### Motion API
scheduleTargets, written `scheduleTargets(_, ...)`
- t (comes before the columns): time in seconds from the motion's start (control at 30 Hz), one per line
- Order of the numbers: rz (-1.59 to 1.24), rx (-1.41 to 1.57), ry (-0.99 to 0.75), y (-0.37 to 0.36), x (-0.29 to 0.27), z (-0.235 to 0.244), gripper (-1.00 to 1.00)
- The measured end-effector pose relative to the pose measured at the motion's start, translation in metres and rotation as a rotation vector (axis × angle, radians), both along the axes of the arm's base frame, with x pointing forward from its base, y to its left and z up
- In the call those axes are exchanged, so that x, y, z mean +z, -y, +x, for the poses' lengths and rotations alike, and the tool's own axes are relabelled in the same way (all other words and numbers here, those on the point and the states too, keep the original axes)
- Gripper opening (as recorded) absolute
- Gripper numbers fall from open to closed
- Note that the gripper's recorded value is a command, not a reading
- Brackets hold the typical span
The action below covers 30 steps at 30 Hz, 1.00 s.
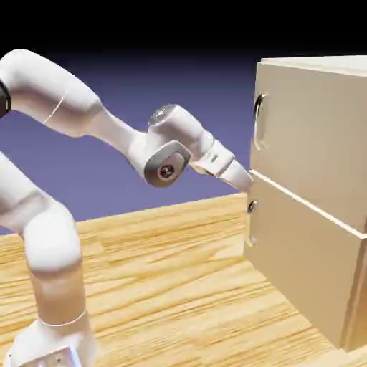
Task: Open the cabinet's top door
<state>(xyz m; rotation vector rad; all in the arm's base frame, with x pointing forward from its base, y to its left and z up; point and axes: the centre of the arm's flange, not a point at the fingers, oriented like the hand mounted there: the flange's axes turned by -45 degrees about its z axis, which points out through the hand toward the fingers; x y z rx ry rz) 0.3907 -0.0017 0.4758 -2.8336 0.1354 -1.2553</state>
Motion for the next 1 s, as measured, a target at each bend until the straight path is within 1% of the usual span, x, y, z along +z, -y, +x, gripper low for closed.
scheduleTargets(0.53,0.662,-0.516,0.224,0.014,0.084,-0.009,0.0)
scheduleTargets(1.0,1.297,-0.797,0.363,-0.011,0.12,-0.018,0.0)
